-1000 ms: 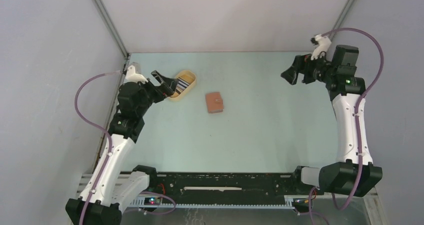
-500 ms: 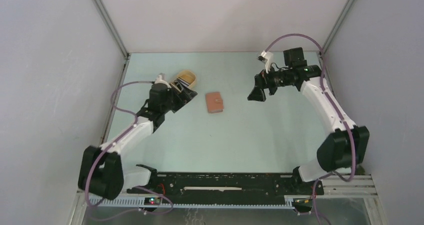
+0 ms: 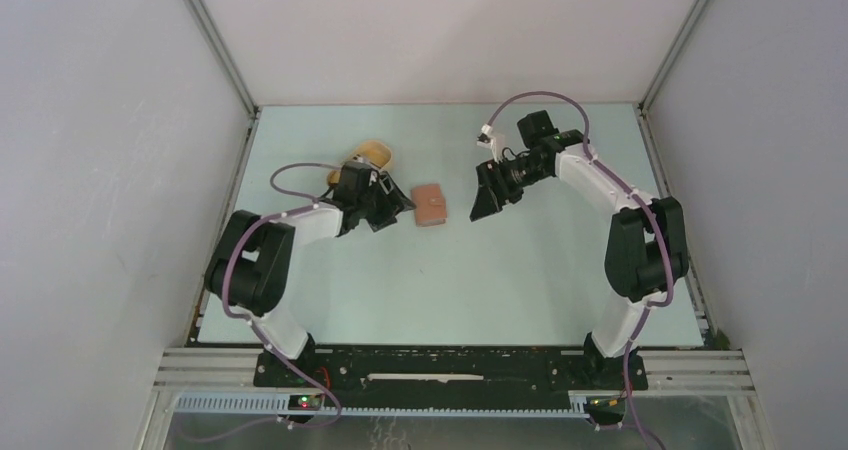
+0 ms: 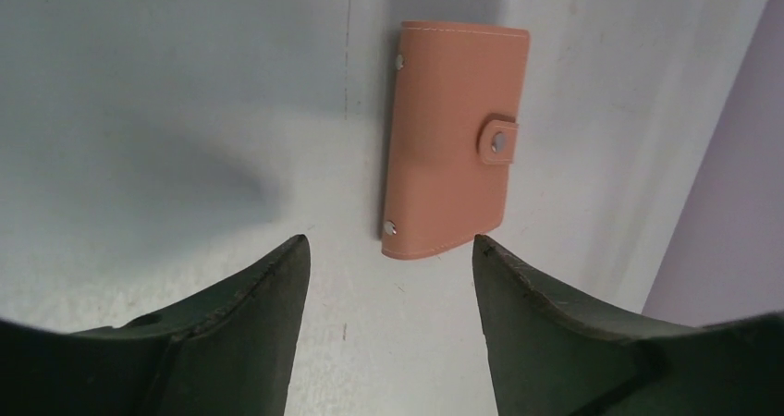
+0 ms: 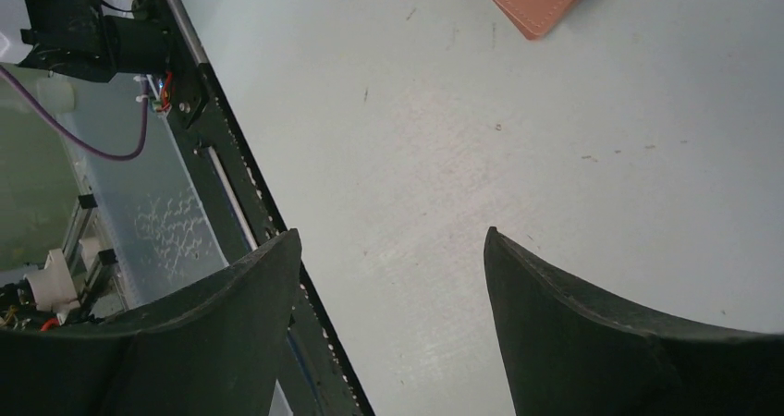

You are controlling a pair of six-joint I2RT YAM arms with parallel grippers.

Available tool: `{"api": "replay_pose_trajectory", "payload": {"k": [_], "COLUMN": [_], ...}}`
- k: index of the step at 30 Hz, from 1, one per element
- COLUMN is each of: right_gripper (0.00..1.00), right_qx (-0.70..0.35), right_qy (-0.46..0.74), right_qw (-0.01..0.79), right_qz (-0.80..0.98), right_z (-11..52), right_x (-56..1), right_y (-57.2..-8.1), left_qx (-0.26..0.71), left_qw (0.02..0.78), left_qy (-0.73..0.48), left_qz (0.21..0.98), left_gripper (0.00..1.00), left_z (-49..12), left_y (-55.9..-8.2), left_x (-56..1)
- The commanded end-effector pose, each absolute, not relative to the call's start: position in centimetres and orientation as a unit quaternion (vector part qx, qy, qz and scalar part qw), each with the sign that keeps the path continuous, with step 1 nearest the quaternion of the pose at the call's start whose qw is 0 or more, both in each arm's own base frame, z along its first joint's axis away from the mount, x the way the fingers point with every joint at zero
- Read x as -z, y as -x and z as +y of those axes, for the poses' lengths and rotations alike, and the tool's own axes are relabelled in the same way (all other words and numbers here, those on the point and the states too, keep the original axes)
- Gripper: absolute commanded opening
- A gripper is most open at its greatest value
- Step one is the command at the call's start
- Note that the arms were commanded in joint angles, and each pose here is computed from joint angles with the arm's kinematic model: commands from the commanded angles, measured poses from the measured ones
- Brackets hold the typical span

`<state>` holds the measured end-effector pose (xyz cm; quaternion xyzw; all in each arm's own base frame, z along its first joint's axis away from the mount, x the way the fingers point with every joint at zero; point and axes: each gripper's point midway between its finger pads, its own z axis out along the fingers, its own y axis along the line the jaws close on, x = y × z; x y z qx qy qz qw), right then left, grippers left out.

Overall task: Put the credit cards into the card holder
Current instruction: Pick up the card holder from the center of the board.

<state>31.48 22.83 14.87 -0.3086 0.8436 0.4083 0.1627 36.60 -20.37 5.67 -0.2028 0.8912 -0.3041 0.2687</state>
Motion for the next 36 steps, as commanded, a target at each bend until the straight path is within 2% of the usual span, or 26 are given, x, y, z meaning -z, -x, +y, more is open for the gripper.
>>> {"api": "replay_pose_trajectory", "payload": {"k": [1,5,20,24,28,36], "right_gripper": [0.81,0.81,0.79,0.79,0.72,0.69], "right_qx": [-0.428,-0.439,-0.458,-0.449,-0.441,-0.405], "right_qy": [0.304,0.299,0.276,0.232,0.178,0.127], "right_qw": [0.155,0.144,0.110,0.092,0.069,0.060], "right_qz": [0.837,0.835,0.838,0.858,0.877,0.903], "right_z": [23.6,23.9,24.5,25.2,27.0,29.9], "right_x": [-15.2,-14.7,-12.7,-10.8,-9.4,-5.9], "right_y": [-31.1,-31.0,-31.3,-32.9,-35.8,-38.6], "left_qx": [0.330,0.337,0.329,0.311,0.305,0.299], "left_qw": [0.271,0.254,0.208,0.192,0.179,0.171], "left_qy": [0.185,0.186,0.194,0.195,0.192,0.185], "left_qz": [0.885,0.887,0.900,0.910,0.915,0.920], "left_gripper": [0.68,0.60,0.57,0.56,0.55,0.54], "left_z": [-22.0,-22.6,-23.4,-23.4,-23.5,-23.4], "left_y": [-38.2,-38.2,-37.1,-36.4,-35.8,-34.8], "left_x": [-6.6,-5.4,-1.8,-0.7,0.2,0.8]}}
